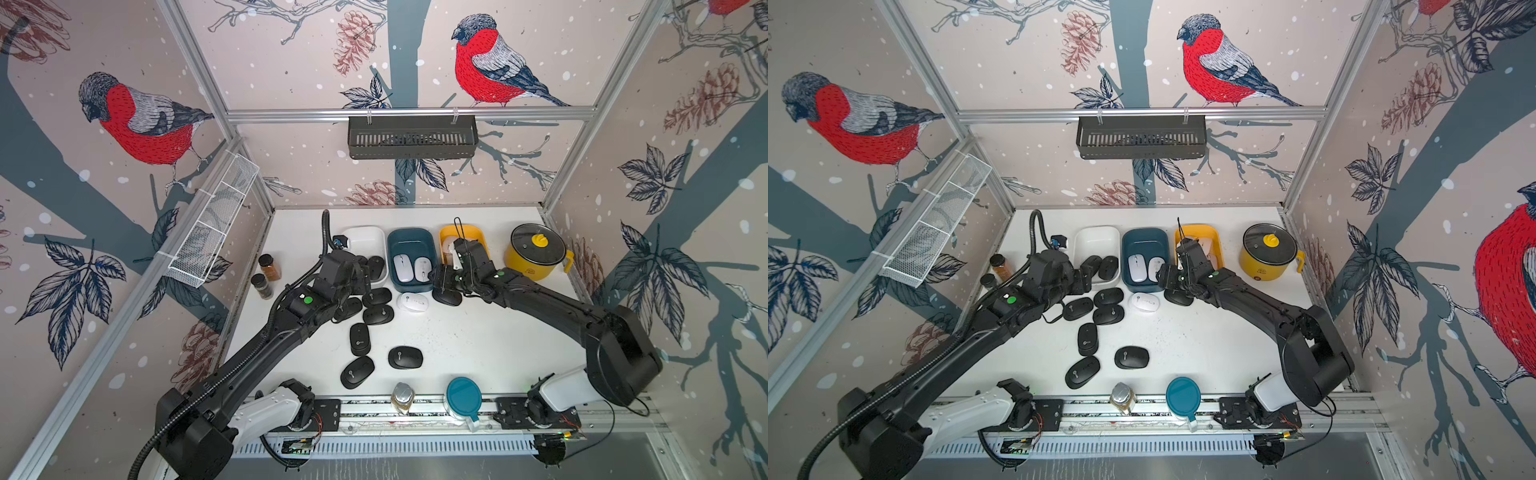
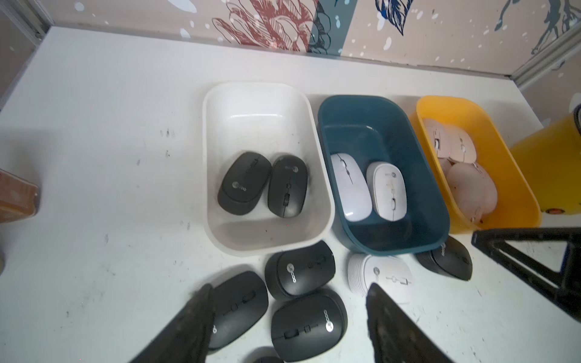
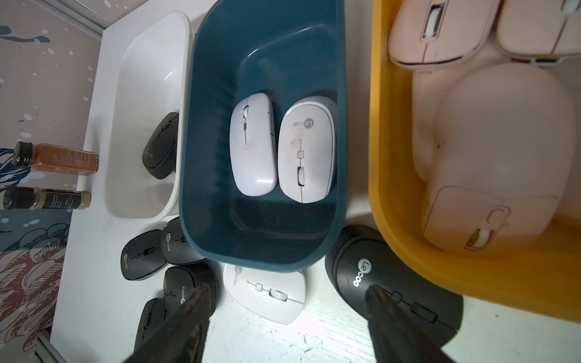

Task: Place the mice by color into the storage box
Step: Place the mouse in the storage box, then pick up the mouse from the center of the board.

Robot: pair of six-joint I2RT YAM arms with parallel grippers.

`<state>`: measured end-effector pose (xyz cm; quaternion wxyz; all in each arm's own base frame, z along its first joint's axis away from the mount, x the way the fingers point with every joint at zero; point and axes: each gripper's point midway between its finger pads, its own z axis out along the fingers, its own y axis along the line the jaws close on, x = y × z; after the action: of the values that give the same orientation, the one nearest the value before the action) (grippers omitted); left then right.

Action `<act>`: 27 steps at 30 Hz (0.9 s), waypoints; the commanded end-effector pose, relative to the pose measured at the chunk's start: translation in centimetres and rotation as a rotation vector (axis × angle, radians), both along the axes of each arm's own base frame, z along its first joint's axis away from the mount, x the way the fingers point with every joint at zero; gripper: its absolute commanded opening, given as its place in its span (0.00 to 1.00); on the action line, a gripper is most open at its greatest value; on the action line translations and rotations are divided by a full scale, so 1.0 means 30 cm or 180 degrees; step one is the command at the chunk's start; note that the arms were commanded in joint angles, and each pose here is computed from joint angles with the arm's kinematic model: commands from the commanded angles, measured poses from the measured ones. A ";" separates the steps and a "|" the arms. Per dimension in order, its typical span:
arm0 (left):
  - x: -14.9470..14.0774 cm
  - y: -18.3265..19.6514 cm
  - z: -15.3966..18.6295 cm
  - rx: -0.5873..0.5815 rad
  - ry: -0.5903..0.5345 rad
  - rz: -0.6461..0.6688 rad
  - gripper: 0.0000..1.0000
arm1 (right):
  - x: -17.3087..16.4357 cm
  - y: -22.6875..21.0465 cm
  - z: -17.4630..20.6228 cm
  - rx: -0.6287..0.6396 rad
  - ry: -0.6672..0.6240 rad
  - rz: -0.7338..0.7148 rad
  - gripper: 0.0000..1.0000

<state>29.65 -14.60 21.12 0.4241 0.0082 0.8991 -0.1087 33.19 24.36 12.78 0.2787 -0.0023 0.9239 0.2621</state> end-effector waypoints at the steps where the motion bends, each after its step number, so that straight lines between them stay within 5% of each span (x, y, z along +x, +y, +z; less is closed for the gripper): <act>1: -0.059 0.001 -0.057 0.0080 0.0209 0.0018 0.75 | 0.015 0.003 0.023 -0.0011 -0.0113 -0.0003 0.78; 27: -0.447 -0.025 -0.467 0.0025 0.1252 0.0082 0.76 | -0.006 0.077 -0.017 0.0114 -0.0041 0.0172 0.78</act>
<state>16.81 -15.92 7.79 0.2553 0.0086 0.9613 -0.1036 32.81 26.15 12.12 0.2712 -0.0215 0.9213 0.2779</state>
